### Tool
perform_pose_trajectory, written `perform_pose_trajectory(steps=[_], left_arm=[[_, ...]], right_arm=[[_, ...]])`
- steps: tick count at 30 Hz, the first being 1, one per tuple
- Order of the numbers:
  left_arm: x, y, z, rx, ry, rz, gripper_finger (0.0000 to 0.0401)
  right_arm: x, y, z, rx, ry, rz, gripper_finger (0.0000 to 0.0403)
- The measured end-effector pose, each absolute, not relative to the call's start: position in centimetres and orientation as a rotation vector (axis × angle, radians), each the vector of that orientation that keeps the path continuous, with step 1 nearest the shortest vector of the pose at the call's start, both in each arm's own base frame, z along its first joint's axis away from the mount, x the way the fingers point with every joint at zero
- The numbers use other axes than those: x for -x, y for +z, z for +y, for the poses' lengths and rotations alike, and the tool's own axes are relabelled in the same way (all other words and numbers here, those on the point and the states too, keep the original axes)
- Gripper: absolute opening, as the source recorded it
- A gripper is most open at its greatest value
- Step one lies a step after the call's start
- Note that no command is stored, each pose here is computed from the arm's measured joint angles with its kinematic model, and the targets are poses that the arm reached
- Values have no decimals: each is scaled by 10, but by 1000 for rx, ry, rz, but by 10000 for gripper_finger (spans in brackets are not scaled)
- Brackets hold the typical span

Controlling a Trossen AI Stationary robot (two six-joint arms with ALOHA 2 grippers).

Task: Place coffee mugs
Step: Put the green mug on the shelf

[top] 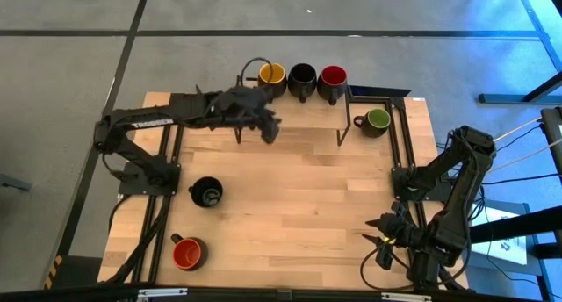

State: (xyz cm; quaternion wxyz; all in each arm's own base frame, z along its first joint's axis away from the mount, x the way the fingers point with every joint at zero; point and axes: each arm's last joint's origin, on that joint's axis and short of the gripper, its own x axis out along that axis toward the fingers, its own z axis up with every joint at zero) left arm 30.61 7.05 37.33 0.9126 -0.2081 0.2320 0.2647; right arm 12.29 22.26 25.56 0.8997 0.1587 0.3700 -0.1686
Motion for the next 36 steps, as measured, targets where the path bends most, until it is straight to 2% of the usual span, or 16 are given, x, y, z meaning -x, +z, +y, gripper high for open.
perform_pose_trajectory(steps=[6,13,19,25,36], left_arm=[[-301,377,25,343,352,488,161],[-277,344,-5,370,255,428,161],[-254,333,-9,365,235,420,161],[-246,339,-6,272,220,393,161],[-244,341,4,229,248,387,161]], right_arm=[[-123,267,210,-349,-364,724,170],[-135,286,168,-370,-504,710,170],[-140,300,113,-337,-706,800,170],[-140,313,61,-289,-854,864,170],[-137,321,-17,-168,-833,1185,170]])
